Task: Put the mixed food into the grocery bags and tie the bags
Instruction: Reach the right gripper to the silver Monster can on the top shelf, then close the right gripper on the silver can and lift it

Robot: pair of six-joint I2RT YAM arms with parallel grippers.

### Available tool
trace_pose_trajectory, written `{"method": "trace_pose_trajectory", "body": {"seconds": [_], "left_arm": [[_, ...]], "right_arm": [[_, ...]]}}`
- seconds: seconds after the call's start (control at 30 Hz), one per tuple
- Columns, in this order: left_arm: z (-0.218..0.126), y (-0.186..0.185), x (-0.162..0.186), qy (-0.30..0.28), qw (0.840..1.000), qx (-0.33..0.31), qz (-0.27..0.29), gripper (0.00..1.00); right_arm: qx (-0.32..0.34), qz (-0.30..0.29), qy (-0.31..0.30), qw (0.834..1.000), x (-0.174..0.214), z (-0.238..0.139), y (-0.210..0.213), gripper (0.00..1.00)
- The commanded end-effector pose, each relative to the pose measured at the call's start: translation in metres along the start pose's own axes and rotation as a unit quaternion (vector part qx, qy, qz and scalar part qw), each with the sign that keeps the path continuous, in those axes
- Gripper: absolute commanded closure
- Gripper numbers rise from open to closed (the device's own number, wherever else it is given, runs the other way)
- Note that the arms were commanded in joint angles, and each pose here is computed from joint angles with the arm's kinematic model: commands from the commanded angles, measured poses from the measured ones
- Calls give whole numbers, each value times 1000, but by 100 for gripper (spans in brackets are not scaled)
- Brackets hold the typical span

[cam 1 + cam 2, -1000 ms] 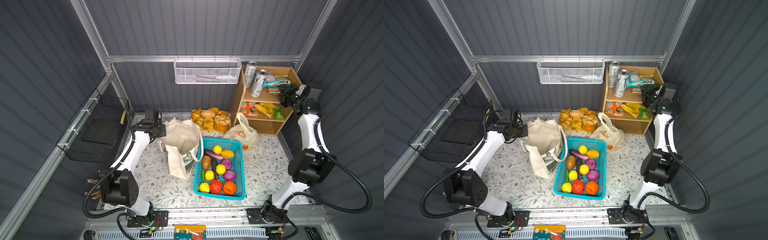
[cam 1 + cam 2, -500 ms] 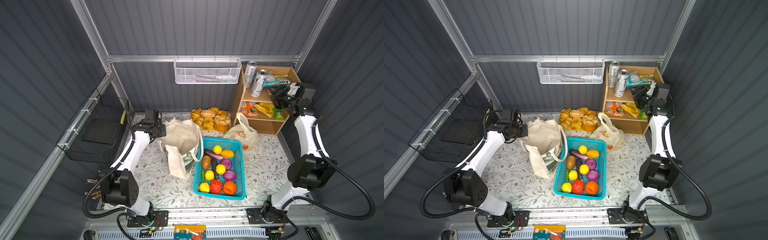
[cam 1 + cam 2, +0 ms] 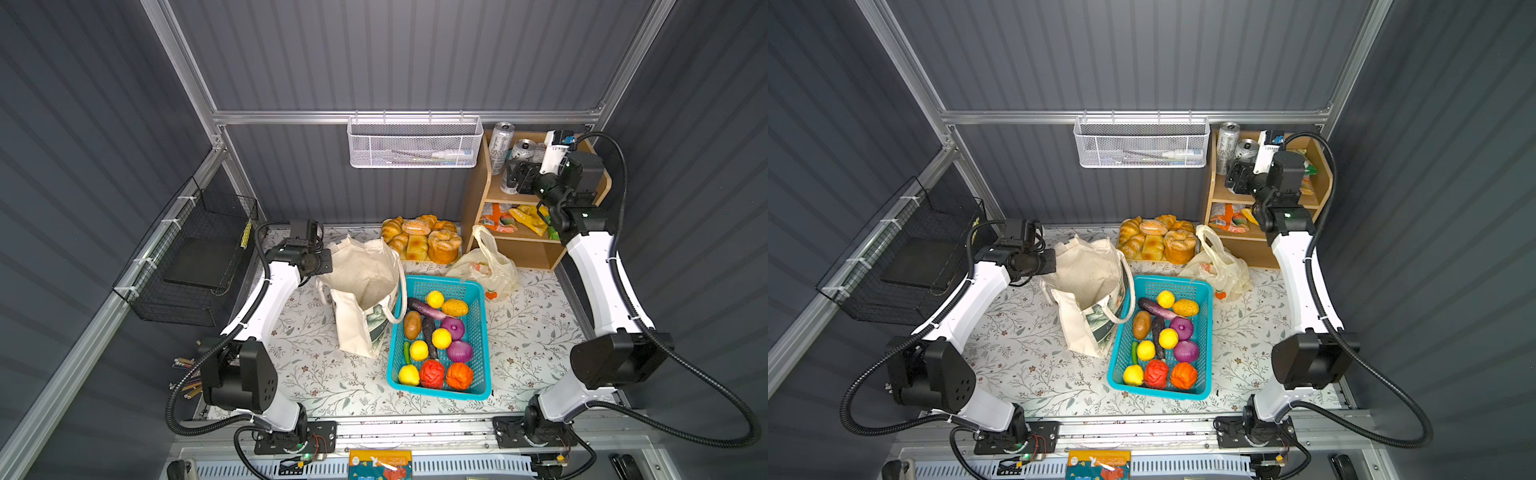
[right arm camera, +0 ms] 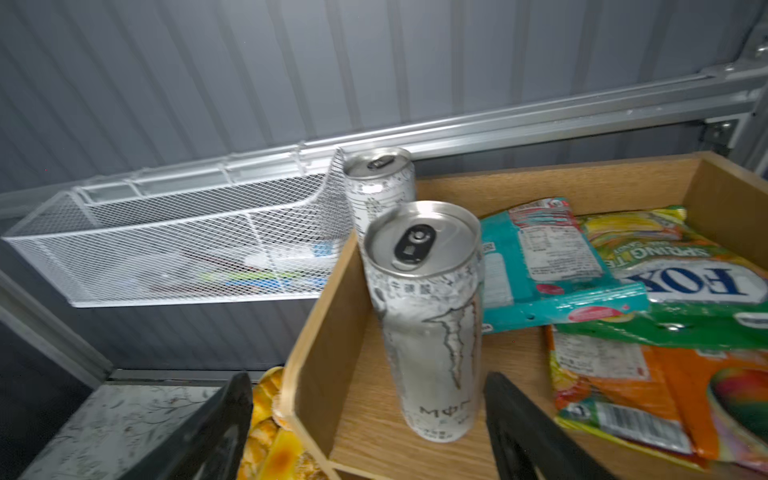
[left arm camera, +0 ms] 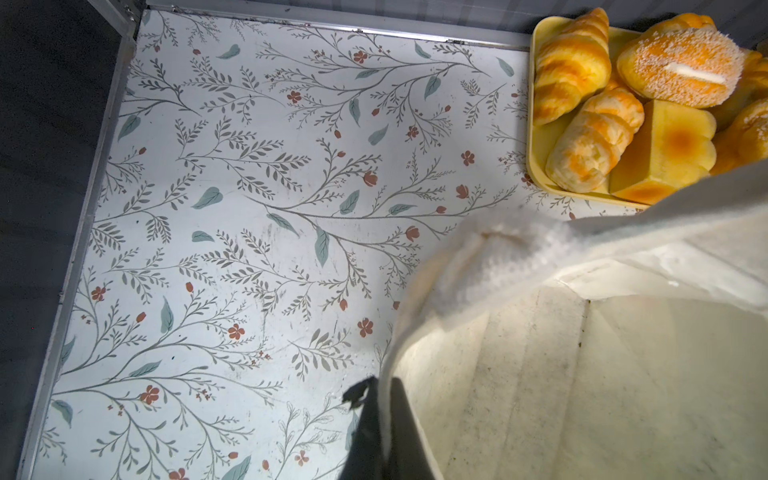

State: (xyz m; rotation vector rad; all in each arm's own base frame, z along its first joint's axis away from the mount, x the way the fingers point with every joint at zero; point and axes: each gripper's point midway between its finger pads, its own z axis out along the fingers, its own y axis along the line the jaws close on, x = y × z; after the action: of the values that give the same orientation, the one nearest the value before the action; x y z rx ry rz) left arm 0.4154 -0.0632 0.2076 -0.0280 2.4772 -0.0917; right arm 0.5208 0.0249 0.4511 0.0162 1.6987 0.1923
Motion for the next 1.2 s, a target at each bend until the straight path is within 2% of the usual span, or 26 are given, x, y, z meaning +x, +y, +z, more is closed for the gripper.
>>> {"method": "trace_pose_trajectory", "body": {"seconds": [0.0,0.37,0.57,0.77,0.97,1.0,1.17], "left_arm": [[3,-3,9,28,1000,0,6,100],[9,-3,8,36,999,-2,8,100],[11,-3,8,38,999,-3,10,100],[16,-4,12,44,999,-1,7,100],[15,-4,10,42,999,-2,7,100],[15,-4,10,43,999,-2,7,100],[15,-4,9,42,999,-2,7,100]], "right_arm": [[45,-45,-14,998,-9,10,-17,12],[44,-81,-10,996,-3,52,-11,14],[40,-79,-18,996,-6,56,-10,26],[25,-75,-18,997,-4,60,-4,51],[11,-73,-21,997,-7,59,1,81],[10,-72,-26,997,-11,57,2,84],[7,-53,-59,997,-34,37,7,87]]}}
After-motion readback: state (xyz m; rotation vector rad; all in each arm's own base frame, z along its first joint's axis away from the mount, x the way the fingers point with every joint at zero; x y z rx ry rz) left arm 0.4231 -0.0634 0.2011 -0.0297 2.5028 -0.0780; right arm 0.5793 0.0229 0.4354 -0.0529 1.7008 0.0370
